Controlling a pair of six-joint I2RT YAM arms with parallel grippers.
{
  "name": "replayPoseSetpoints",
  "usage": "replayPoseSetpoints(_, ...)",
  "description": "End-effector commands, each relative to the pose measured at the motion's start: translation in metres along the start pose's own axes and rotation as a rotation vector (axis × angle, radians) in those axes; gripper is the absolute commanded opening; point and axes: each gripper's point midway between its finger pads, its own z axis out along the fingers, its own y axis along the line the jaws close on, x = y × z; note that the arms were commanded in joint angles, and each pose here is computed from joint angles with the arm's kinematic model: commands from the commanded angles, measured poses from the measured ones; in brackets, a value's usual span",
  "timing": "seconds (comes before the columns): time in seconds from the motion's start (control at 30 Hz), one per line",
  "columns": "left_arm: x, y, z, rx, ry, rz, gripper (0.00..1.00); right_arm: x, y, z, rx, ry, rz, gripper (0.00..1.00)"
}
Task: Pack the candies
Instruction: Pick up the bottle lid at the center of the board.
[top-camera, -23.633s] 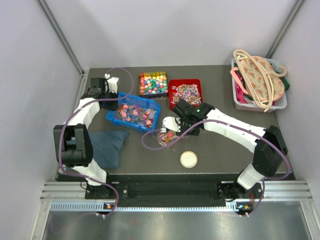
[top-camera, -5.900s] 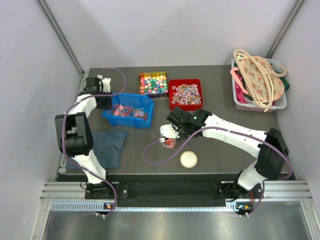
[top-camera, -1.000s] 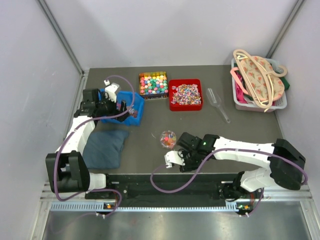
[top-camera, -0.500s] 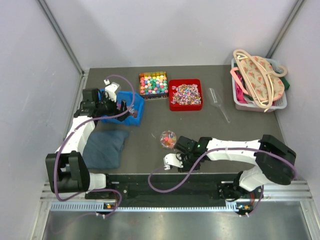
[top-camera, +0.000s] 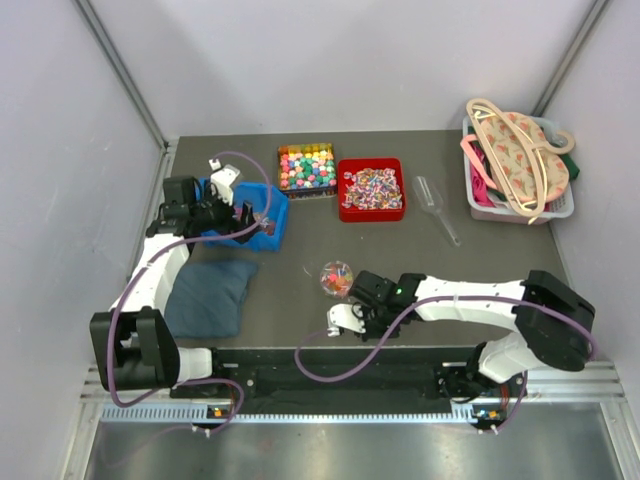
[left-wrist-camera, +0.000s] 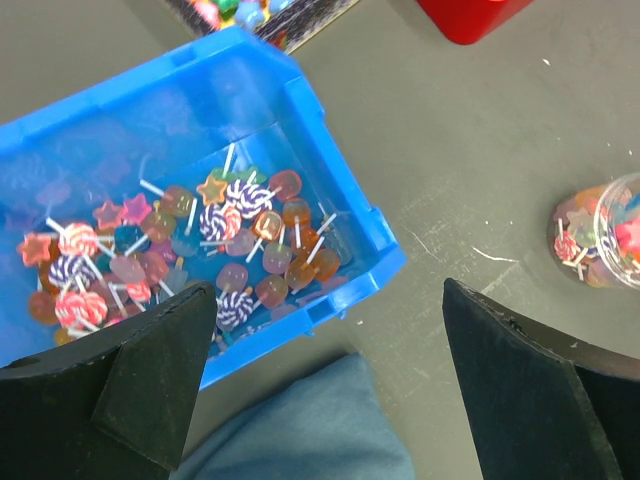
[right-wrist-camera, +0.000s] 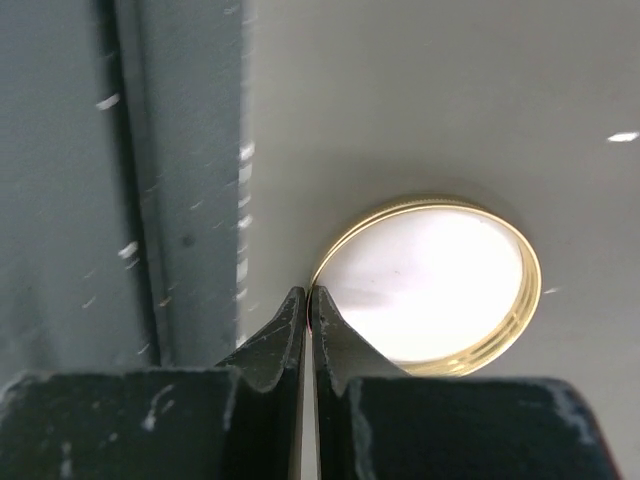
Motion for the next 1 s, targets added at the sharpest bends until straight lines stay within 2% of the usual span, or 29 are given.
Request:
replayPoseSetpoints(0.0, -0.019, -0.011, -0.004, 0.071, -0.079, 0.143, 0.99, -0.041, 0.0, -0.053, -0.035, -0.181, -0.012, 0.0)
replayPoseSetpoints(0.03, -0.022, -0.012, -0.005, 0.083, -0.087, 0.165, 0.99, -0.042, 0.006, -0.063, -0.092, -0.21, 0.013, 0.0)
replayPoseSetpoints(0.3, -0.031, -0.037, 0.001, 0.191, -0.116, 0.281, 0.99, -0.078, 0.019, -0.15, -0.194, -0.378, -0.036, 0.0)
replayPoseSetpoints(0.47, -0.028, -0.087, 0.006, 0.381, -0.173, 0.493, 0.99, -0.103, 0.018, -0.198, -0.249, -0.502, -0.052, 0.0)
replayPoseSetpoints(0.7, -0.041, -0.137, -0.011, 0.576, -0.325, 0.664, 0.99, -0.122, 0.021, -0.216, -0.384, -0.585, -0.049, 0.0)
replayPoseSetpoints(0.77, -0.033, -0.154, -0.02, 0.679, -0.353, 0.698, 0.99, -0.128, 0.018, -0.218, -0.41, -0.605, -0.04, 0.0)
replayPoseSetpoints(0.8, -0.037, -0.159, -0.023, 0.701, -0.39, 0.777, 0.99, -0.13, 0.015, -0.222, -0.427, -0.637, -0.038, 0.0)
replayPoseSetpoints(0.83, -0.031, -0.168, -0.028, 0.747, -0.378, 0.746, 0.99, -0.133, 0.015, -0.23, -0.444, -0.652, -0.031, 0.0)
replayPoseSetpoints(0.97, -0.026, -0.187, -0.035, 0.814, -0.378, 0.777, 0.99, -0.136, 0.002, -0.24, -0.481, -0.7, 0.0, 0.0)
